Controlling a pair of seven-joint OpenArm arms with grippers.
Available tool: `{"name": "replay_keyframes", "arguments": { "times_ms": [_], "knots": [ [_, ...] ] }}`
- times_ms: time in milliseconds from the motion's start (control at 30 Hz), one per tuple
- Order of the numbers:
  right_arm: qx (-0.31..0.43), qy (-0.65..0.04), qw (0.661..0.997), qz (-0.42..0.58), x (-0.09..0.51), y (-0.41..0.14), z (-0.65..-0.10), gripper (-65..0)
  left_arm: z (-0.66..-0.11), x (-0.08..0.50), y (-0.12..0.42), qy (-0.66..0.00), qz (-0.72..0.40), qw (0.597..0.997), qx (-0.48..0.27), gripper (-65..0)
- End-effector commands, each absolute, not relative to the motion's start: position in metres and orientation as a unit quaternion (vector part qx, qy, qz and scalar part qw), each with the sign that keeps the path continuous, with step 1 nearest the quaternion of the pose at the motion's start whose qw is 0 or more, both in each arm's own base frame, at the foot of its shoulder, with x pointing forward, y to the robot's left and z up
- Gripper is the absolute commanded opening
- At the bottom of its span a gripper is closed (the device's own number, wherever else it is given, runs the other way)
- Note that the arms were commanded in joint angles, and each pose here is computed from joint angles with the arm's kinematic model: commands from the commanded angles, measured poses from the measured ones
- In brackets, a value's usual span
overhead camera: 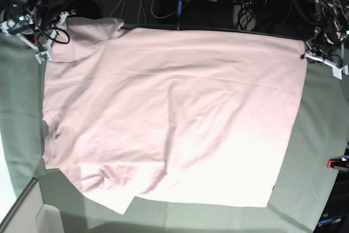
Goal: Layout the t-shirt on the table in an organized manner, then fold the t-shirt properly
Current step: 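Regrasp the shirt edge corners with the right and left grippers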
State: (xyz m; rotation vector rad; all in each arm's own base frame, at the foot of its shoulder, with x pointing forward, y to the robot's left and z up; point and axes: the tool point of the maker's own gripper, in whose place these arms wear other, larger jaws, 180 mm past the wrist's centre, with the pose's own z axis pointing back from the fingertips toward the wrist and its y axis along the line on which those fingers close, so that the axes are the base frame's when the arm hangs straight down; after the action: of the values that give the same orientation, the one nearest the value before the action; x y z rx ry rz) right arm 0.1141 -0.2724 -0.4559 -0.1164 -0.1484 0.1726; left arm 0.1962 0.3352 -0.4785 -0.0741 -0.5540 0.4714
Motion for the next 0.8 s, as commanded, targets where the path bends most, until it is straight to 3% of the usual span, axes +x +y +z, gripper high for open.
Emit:
{"name": "replay_keyframes", "arguments": {
  "times_ms": [0,633,700,767],
  "knots": [
    [-0.068,-0.085,0.990,0.086,0.119,-0.278,-0.449,-28.1,-0.491,0.178,0.325,-0.225,0.225,0.947,-0.045,-65.0],
    [-0.035,-0.111,0.990,0.075,0.128,-0.273,-0.472,-29.1,-0.487,0.186,0.325,-0.234,0.225,0.945,-0.047,-65.0],
    [-0.035,-0.111,0.990,0.075,0.128,-0.273,-0.471,-34.4,-0.487,0.186,0.325,-0.234,0.225,0.945,-0.047,-65.0],
    [-0.035,-0.110,0.990,0.078,0.127,-0.273,-0.471,-44.2,-0.487,0.187,0.325,-0.235,0.226,0.944,-0.048,-65.0]
  ]
}}
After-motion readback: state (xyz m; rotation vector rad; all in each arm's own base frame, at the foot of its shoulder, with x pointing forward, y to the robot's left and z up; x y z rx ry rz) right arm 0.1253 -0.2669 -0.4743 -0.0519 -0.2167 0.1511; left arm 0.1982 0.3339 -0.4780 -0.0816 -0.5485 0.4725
